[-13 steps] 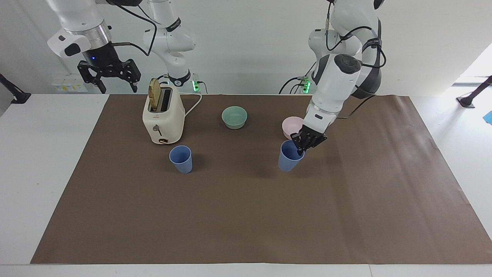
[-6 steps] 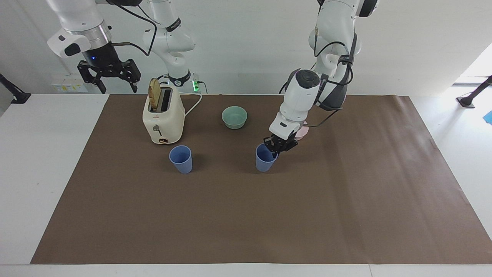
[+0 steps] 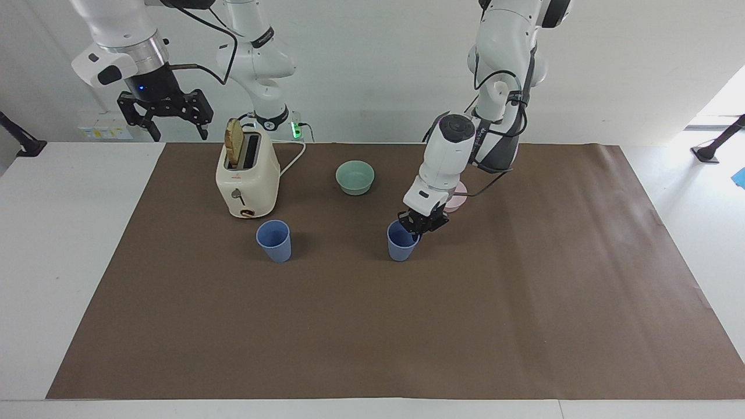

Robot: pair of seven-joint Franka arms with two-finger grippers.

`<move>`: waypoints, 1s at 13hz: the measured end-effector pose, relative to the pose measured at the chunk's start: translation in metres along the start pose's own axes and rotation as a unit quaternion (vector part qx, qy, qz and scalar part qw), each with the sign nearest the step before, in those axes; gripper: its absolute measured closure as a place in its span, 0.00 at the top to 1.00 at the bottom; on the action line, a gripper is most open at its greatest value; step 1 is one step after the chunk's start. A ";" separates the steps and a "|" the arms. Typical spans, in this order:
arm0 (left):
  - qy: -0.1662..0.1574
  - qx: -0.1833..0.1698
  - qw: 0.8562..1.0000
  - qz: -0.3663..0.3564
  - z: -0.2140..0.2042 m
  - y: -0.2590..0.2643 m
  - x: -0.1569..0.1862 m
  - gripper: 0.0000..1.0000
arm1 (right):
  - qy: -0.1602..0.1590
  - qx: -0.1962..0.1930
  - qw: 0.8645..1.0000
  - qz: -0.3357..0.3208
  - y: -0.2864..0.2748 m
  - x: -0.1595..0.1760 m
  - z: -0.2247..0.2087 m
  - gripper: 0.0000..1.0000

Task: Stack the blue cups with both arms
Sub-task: 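Carry the blue cup toward the table centre and release it upright, then withdraw the left gripper while the right gripper reaches the other blue cup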

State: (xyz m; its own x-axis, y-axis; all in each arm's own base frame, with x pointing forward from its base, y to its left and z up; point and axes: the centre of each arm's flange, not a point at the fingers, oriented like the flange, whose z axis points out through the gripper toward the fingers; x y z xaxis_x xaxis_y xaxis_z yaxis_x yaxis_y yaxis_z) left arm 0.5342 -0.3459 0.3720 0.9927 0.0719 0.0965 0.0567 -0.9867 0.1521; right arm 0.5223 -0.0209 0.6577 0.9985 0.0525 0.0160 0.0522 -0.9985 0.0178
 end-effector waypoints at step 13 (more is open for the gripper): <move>0.015 0.045 0.999 0.016 -0.155 -0.144 0.060 1.00 | -0.041 0.007 0.999 -0.009 -0.011 -0.013 0.003 1.00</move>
State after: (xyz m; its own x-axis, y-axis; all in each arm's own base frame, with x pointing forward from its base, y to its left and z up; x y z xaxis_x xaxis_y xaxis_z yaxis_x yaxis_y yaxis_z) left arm 0.5691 -0.1767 0.5087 0.9907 0.0425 0.1289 0.0352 -0.9977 0.0587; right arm 0.5087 -0.0106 0.6539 0.9954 0.0694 -0.0664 0.0698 -0.9976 0.0025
